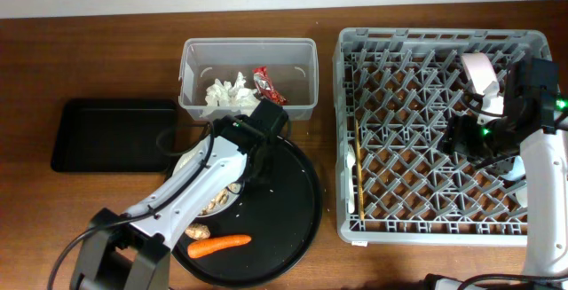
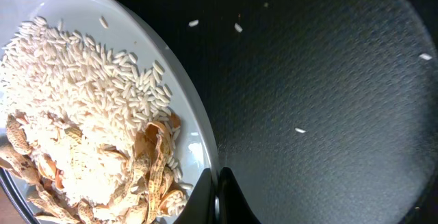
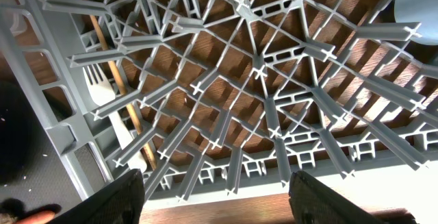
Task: Sort waste into correct bins and load items into the dishwasher rack
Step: 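Lift the bowl left and tip the rice onto the black tray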
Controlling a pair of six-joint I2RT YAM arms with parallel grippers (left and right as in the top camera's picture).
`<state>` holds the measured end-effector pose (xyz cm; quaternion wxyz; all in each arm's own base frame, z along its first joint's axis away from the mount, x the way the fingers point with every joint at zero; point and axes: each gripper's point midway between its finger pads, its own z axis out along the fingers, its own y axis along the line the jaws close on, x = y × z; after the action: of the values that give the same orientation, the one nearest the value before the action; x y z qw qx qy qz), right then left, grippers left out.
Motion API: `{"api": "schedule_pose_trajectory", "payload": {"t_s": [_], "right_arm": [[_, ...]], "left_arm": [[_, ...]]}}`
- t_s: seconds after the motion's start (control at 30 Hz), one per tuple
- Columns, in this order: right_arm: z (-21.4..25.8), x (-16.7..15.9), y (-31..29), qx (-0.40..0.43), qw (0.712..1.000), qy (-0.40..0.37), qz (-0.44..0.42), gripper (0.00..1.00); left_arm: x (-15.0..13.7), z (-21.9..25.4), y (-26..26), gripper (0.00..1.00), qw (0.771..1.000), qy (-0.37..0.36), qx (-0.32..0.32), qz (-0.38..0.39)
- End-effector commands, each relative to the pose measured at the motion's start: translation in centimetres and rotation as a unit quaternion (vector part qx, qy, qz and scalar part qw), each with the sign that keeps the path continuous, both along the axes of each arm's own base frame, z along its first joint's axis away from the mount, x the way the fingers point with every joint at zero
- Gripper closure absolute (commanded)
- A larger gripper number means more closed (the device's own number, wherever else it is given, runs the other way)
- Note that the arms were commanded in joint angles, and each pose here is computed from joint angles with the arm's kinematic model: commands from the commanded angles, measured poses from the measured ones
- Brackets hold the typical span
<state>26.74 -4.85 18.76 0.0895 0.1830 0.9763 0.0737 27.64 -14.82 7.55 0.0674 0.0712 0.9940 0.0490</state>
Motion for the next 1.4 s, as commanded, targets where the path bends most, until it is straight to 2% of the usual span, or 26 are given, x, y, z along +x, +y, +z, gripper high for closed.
{"api": "schedule_pose_trajectory", "payload": {"t_s": [0.0, 0.27, 0.43, 0.53, 0.77, 0.93, 1.1, 1.2, 1.37], "right_arm": [[0.1, 0.0, 0.0, 0.003, 1.000, -0.004, 0.002, 0.28], [0.1, 0.0, 0.0, 0.003, 1.000, -0.004, 0.002, 0.28], [0.1, 0.0, 0.0, 0.003, 1.000, -0.004, 0.002, 0.28], [0.1, 0.0, 0.0, 0.003, 1.000, -0.004, 0.002, 0.28], [0.1, -0.2, 0.1, 0.004, 1.000, 0.000, 0.002, 0.28], [0.0, -0.4, 0.1, 0.005, 1.000, 0.005, 0.002, 0.28], [0.0, -0.6, 0.1, 0.004, 1.000, 0.008, 0.002, 0.28], [0.0, -0.6, 0.1, 0.005, 1.000, 0.008, 0.002, 0.28], [0.0, -0.6, 0.1, 0.005, 1.000, 0.008, 0.002, 0.28]], "left_arm": [[1.0, 1.1, 0.2, 0.99, 1.000, -0.022, 0.007, -0.004], [1.1, 3.7, -0.6, 0.99, 0.997, -0.053, 0.050, -0.037], [2.5, 6.6, 1.6, 0.99, 0.988, -0.094, 0.122, -0.030], [3.0, 7.0, 2.2, 0.99, 0.983, -0.094, 0.143, -0.068], [6.4, 7.8, 9.2, 1.00, 0.984, -0.087, 0.156, -0.012], [10.2, 7.6, 12.0, 1.00, 0.990, -0.120, 0.079, 0.015], [13.6, 8.4, 14.5, 0.99, 0.983, -0.176, -0.003, 0.055], [14.9, 9.0, 15.7, 1.00, 0.976, -0.200, -0.053, 0.075], [15.3, 9.3, 16.7, 0.99, 0.968, -0.210, -0.106, 0.089]]}}
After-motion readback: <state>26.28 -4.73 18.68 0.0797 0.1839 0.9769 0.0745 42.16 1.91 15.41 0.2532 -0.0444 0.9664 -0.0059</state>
